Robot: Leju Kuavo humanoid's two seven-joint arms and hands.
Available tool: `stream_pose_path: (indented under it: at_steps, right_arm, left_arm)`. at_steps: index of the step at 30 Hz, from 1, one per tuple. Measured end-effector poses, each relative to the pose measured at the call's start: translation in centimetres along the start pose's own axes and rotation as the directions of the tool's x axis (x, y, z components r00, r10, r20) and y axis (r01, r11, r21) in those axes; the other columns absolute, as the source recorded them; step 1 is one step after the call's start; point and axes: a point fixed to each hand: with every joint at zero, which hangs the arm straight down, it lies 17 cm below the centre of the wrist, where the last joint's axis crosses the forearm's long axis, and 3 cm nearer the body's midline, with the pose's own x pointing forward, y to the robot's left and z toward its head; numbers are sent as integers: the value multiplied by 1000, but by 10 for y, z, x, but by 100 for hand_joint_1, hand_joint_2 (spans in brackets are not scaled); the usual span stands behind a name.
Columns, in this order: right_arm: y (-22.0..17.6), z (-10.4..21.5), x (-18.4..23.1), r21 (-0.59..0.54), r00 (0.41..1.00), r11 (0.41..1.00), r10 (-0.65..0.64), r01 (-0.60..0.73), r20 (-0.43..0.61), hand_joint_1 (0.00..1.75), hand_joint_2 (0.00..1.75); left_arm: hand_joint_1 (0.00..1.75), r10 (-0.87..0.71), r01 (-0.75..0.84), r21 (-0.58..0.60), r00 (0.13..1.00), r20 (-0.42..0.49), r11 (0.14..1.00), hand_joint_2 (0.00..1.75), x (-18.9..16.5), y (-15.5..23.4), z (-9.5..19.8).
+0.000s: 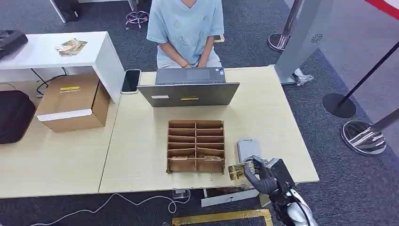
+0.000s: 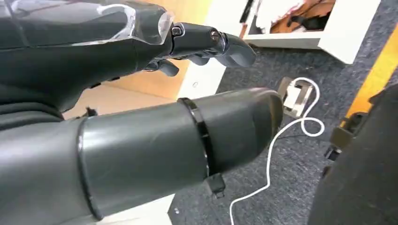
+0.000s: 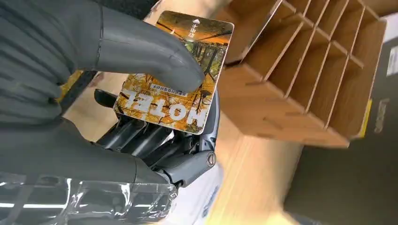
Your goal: Pass the card to the sensor for recognition and then transmit it.
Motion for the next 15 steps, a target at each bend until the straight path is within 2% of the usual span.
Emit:
stream_pose_path:
  at_steps: [6, 15]
  right_arm:
    - [8, -19, 1, 13, 1000, 1000, 13, -13, -2, 175, 175]
    - [-13, -33, 4, -71, 998, 996, 64, -63, 10, 175, 175]
  left_arm:
    - [0, -12, 12, 1, 1000, 21, 1000, 0, 3, 0, 0]
    - [0, -14, 14, 2, 1000, 24, 1000, 0, 4, 1, 0]
